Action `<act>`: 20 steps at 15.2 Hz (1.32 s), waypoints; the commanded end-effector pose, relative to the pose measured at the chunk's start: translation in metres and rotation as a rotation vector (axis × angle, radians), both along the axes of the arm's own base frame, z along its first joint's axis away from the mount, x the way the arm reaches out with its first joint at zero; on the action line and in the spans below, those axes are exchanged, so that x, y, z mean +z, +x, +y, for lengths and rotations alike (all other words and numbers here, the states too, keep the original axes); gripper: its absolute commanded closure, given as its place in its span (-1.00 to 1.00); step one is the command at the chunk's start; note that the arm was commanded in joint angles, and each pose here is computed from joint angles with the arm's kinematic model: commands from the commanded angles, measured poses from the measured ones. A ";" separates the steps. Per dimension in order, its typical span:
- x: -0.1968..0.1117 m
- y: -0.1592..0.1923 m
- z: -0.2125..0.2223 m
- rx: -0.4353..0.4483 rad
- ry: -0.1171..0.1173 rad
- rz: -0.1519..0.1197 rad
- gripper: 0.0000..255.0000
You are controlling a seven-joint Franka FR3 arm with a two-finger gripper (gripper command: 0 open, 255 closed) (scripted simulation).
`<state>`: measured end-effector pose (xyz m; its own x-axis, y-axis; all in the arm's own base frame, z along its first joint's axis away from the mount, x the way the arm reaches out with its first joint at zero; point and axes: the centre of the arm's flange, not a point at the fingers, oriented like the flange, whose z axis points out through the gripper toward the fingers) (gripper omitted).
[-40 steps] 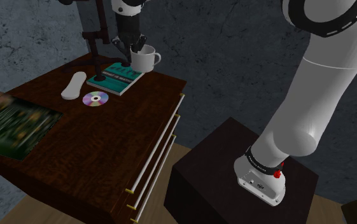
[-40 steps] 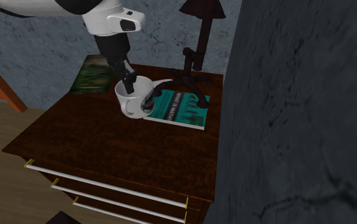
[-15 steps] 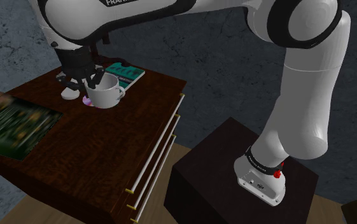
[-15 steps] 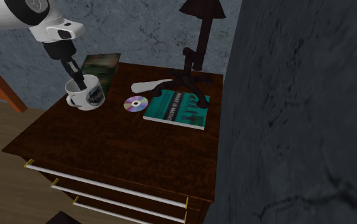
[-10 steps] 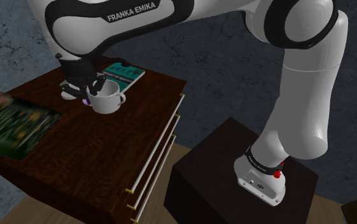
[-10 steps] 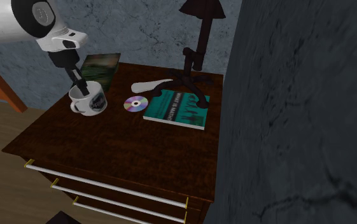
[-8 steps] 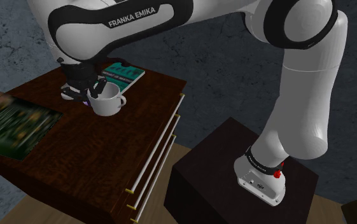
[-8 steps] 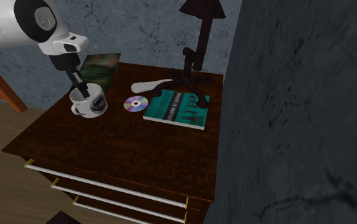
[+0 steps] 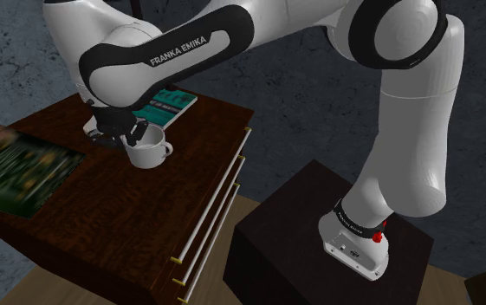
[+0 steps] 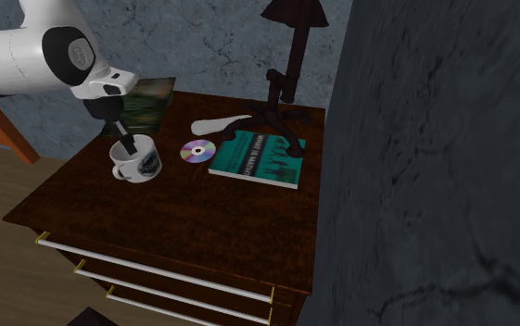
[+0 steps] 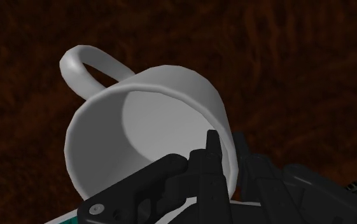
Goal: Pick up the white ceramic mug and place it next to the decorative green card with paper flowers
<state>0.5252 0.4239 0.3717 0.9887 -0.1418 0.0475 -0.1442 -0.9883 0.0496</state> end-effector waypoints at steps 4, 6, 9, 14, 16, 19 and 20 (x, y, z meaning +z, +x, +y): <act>-0.023 0.000 0.000 0.000 0.000 0.000 1.00; -0.023 0.000 0.000 0.000 0.000 0.000 1.00; -0.023 0.000 0.000 0.000 0.000 0.000 1.00; -0.023 0.000 0.000 0.000 0.000 0.000 -1.00; -0.023 0.000 0.000 0.000 0.000 0.000 -1.00; 0.003 -0.001 0.001 0.000 0.000 0.000 -1.00; 0.016 -0.002 0.002 0.000 0.000 0.000 -1.00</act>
<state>0.5235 0.4249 0.3765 0.9886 -0.1422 0.0486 -0.1445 -0.9883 0.0486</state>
